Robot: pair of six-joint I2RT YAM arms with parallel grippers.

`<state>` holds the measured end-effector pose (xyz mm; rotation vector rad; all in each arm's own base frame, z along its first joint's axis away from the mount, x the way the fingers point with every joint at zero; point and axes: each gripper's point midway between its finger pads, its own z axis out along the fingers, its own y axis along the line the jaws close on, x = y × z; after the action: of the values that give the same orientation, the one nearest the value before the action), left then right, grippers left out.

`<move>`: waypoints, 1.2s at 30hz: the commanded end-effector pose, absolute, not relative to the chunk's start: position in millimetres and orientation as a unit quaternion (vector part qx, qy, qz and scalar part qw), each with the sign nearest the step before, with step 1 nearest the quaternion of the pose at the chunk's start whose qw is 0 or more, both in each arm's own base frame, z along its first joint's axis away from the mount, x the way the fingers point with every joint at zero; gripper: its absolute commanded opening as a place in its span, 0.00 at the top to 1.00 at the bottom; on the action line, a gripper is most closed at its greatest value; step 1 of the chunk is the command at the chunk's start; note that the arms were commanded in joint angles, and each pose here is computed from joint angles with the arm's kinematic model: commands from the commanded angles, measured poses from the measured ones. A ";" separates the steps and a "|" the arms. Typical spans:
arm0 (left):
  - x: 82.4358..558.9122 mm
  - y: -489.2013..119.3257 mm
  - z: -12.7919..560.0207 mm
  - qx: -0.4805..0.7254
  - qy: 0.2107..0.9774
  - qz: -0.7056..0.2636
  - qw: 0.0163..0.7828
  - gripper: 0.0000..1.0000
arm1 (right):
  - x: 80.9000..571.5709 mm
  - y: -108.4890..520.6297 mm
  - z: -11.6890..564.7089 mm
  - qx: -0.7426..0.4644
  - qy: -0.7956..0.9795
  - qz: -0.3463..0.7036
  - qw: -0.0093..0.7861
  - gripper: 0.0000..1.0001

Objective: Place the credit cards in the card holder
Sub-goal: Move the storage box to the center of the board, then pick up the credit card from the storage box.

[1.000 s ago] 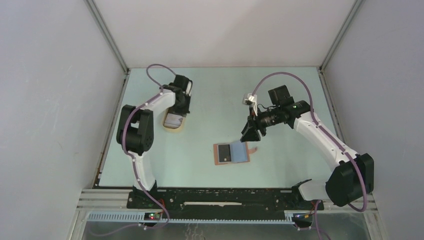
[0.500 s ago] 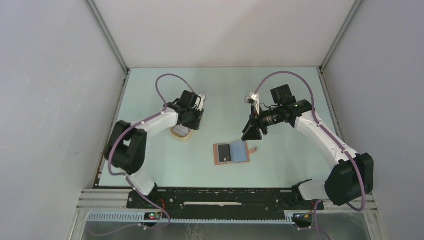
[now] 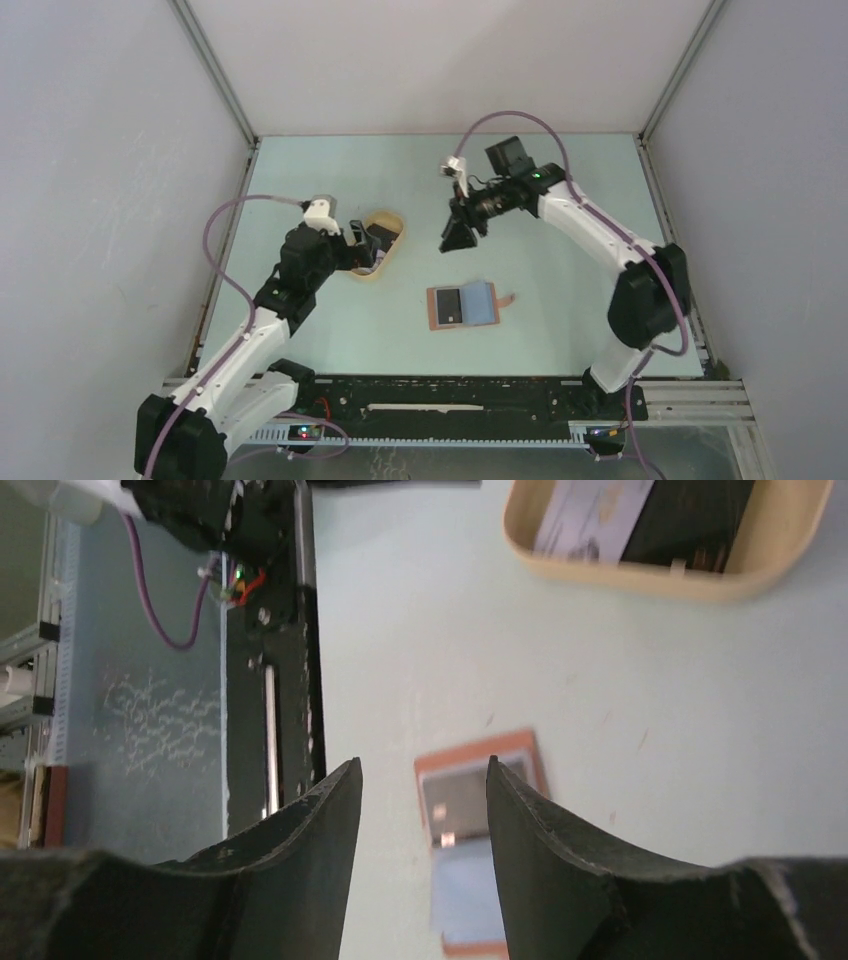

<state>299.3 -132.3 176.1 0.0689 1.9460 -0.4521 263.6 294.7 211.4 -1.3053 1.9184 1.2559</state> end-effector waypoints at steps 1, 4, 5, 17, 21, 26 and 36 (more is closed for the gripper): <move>307.3 -113.1 172.7 -0.059 0.801 -0.228 0.551 0.01 | 282.7 347.1 219.9 -0.483 0.700 0.472 0.233 0.42; 311.7 -107.8 164.4 -0.090 0.801 -0.239 0.542 0.01 | 304.6 387.1 217.8 -0.486 0.709 0.456 0.232 0.42; 313.5 -104.7 161.7 -0.102 0.801 -0.239 0.540 0.01 | 313.4 397.7 215.7 -0.482 0.714 0.452 0.232 0.42; 319.6 -75.0 129.6 -0.166 0.822 -0.195 0.509 0.13 | 420.9 457.3 146.7 -0.407 0.786 0.374 0.276 0.36; 319.7 -61.6 114.5 -0.205 0.829 -0.169 0.492 0.12 | 429.0 455.2 127.8 -0.388 0.806 0.355 0.272 0.32; 323.1 -60.8 101.1 -0.213 0.843 -0.164 0.465 0.14 | 425.6 457.3 116.6 -0.378 0.813 0.362 0.255 0.33; 326.3 -66.5 69.2 -0.207 0.872 -0.175 0.408 0.39 | 406.9 463.9 100.7 -0.378 0.818 0.375 0.217 0.36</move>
<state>314.3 -60.7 60.9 -0.5416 2.2021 -0.3892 413.3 455.3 94.6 -1.0561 2.2661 0.9982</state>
